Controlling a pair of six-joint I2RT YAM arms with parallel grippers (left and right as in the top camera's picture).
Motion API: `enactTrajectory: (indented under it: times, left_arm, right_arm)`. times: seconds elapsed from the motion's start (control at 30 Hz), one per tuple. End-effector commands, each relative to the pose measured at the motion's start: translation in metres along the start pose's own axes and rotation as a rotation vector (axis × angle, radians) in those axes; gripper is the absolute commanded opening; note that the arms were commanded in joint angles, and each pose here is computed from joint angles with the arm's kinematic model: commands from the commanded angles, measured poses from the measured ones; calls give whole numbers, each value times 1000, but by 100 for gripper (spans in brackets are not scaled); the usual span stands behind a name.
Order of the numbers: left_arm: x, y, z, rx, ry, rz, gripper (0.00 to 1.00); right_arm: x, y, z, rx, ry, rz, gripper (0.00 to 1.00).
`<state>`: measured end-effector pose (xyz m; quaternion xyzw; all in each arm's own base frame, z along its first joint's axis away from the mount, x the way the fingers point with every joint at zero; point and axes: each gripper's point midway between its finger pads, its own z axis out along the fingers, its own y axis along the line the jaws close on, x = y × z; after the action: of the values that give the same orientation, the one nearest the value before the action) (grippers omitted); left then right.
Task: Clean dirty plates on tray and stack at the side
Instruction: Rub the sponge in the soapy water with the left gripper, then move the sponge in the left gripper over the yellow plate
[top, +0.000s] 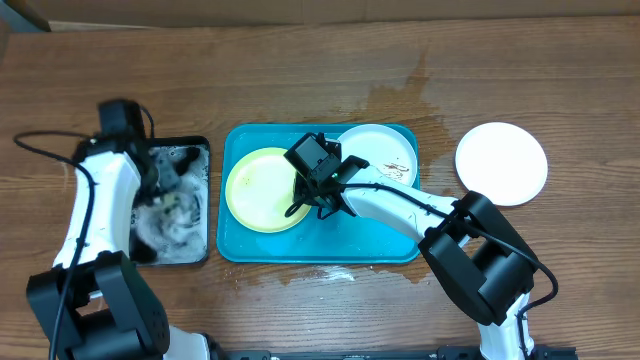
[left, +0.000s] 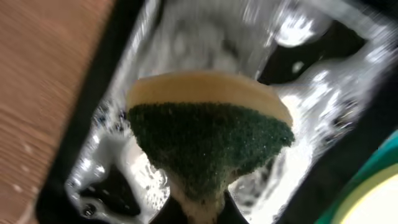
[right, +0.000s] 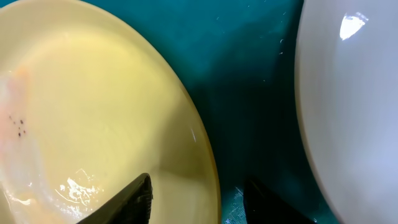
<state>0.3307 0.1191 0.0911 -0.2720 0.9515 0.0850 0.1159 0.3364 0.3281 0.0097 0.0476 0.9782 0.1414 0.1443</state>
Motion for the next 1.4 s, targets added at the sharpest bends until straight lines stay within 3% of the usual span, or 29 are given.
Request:
enactTrajectory:
  times: [0.0,0.47,0.87,1.13,1.37]
  left_arm:
    - [-11,0,-9,-12,-32,60,4]
    - [-6,-14,-9,70,-13,192,4]
    - [-11,-22,-10,108,-33,195,4]
    - [-3,-99,-38,454,-32,273,4]
    - [35,-171,-49,550,-18,446,4]
  right_arm:
    - [18,-23,18,76,51,-3,50]
    - [18,-23,18,75,51,-3,50]
    - [18,-23,18,75,51,-3,50]
    - [17,-22,18,71,48,-3,50]
    - [17,-22,18,72,49,-3,50]
